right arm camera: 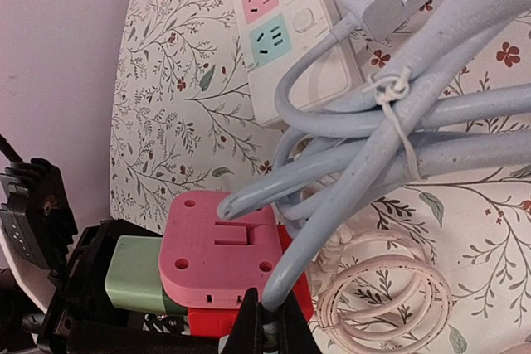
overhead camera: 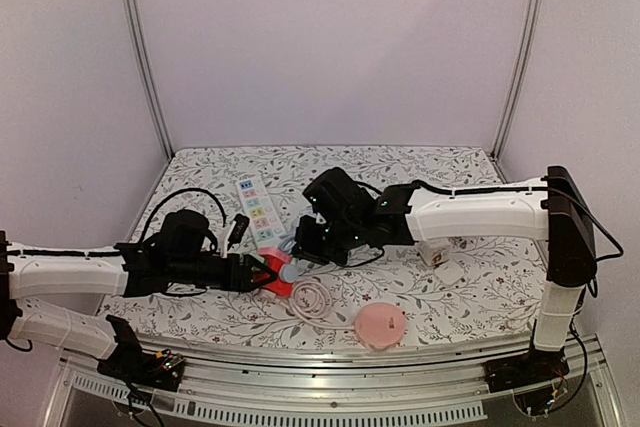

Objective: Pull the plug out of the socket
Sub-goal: Remove the plug from the socket, then place the plug at the center of the board.

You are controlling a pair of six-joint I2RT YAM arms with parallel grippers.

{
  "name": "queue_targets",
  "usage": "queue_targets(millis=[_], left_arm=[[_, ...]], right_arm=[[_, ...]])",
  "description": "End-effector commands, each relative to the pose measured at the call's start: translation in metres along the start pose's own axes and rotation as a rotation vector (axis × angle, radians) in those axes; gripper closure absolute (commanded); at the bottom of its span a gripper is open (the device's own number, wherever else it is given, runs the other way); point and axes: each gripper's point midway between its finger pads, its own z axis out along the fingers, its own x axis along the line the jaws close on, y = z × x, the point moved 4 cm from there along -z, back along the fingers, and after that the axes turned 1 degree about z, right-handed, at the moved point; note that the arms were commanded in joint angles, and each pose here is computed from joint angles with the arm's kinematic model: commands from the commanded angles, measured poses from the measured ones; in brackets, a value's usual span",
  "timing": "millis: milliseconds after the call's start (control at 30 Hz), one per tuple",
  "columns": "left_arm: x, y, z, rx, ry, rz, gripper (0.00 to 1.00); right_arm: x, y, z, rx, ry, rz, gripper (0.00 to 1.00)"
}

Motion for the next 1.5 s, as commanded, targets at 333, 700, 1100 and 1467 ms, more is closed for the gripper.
queue_targets(millis=[333, 700, 1100, 1467], left_arm=[[-0.007, -0.002, -0.007, 0.028, -0.010, 0.065, 0.69], [0.043, -0.004, -0.002, -0.014, 0.248, -0.155, 0.72], [0.039, -0.001, 0.005, -0.010, 0.207, -0.159, 0.72], [0.032, 0.005, -0.001, -0.041, 0.172, -0.166, 0.72]], right_arm=[[-0.018, 0.047, -0.021, -0.139, -0.124, -0.028, 1.00], [-0.018, 0.044, -0.028, -0.135, -0.117, -0.027, 1.00], [-0.023, 0.038, -0.028, -0.130, -0.119, -0.012, 1.00], [-0.033, 0.043, -0.034, -0.155, -0.154, -0.023, 1.00]])
